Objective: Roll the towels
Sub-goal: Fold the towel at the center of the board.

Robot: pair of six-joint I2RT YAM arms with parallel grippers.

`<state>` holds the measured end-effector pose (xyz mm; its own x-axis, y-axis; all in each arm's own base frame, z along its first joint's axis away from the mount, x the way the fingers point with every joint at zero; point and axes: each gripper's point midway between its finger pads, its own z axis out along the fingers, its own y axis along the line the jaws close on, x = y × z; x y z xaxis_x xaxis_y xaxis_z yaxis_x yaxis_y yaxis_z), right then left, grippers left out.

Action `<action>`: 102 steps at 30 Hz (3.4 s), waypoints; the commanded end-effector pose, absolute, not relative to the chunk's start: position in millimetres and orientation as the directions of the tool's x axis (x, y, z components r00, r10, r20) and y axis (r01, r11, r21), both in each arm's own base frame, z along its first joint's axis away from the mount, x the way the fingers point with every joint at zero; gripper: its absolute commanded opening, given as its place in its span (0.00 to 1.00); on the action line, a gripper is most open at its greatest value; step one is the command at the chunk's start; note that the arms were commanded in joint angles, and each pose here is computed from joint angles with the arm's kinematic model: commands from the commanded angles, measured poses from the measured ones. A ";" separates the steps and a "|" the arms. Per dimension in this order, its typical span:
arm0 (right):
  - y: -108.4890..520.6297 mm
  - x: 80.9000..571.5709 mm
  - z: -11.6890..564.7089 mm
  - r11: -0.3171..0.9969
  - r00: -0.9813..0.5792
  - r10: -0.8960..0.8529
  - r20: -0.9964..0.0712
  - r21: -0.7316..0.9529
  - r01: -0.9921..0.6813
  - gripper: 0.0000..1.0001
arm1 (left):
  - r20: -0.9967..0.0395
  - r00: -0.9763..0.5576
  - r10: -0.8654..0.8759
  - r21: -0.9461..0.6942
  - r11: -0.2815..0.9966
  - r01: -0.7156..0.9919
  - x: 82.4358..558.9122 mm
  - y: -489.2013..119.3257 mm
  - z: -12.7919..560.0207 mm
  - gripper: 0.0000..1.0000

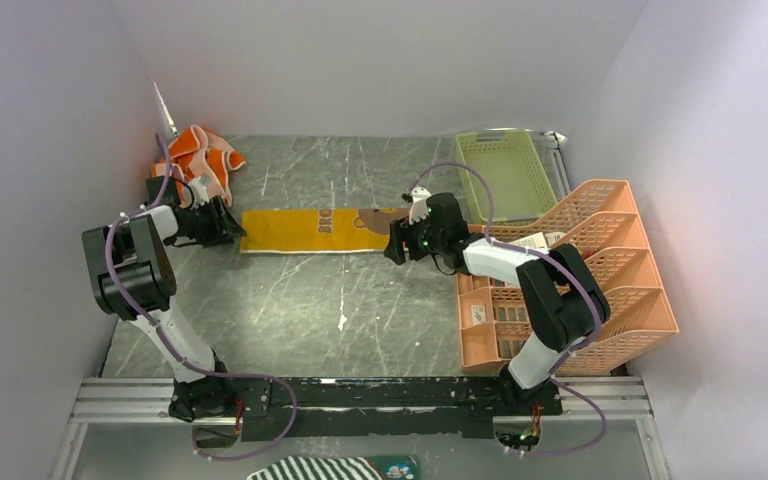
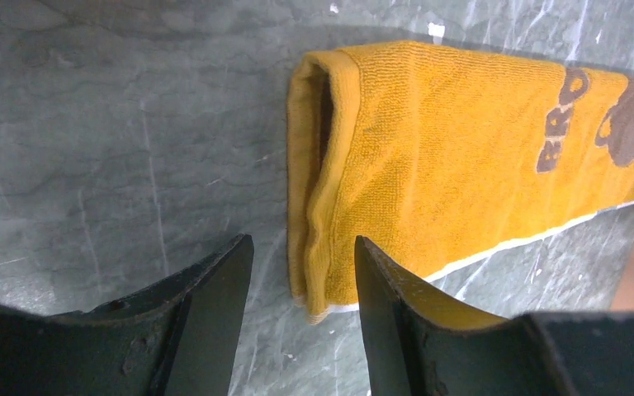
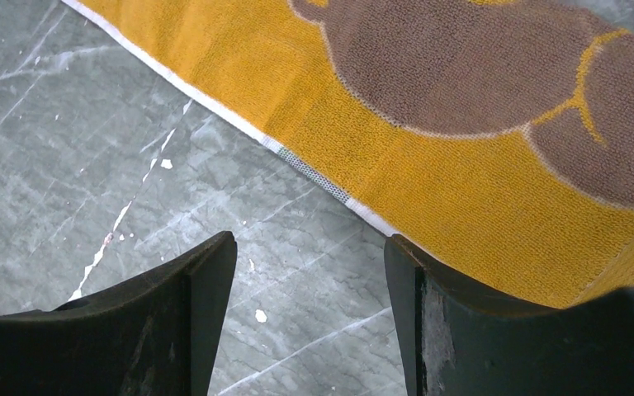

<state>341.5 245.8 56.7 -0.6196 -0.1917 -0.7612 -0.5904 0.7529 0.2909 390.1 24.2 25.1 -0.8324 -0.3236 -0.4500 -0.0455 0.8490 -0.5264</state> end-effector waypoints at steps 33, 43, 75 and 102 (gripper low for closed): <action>241.4 334.0 85.1 0.740 -0.571 -0.200 -0.796 0.259 -0.621 0.67 | -0.359 -0.911 -0.202 -0.189 0.972 -0.141 368.0 32.1 -8.1 0.07; 245.0 327.3 95.0 0.733 -0.591 -0.162 -0.791 0.304 -0.609 0.67 | -0.550 -0.687 -0.474 0.054 0.802 -0.596 334.6 143.0 64.3 0.07; 223.4 325.2 107.3 0.809 -0.619 -0.179 -0.765 0.243 -0.535 0.67 | -0.271 -0.944 -0.189 -0.273 0.955 -0.113 405.1 -228.3 84.9 0.07; 222.3 319.1 94.5 0.807 -0.640 -0.187 -0.745 0.254 -0.533 0.68 | -0.230 -0.968 -0.103 -0.417 0.909 0.002 398.8 -328.4 65.0 0.16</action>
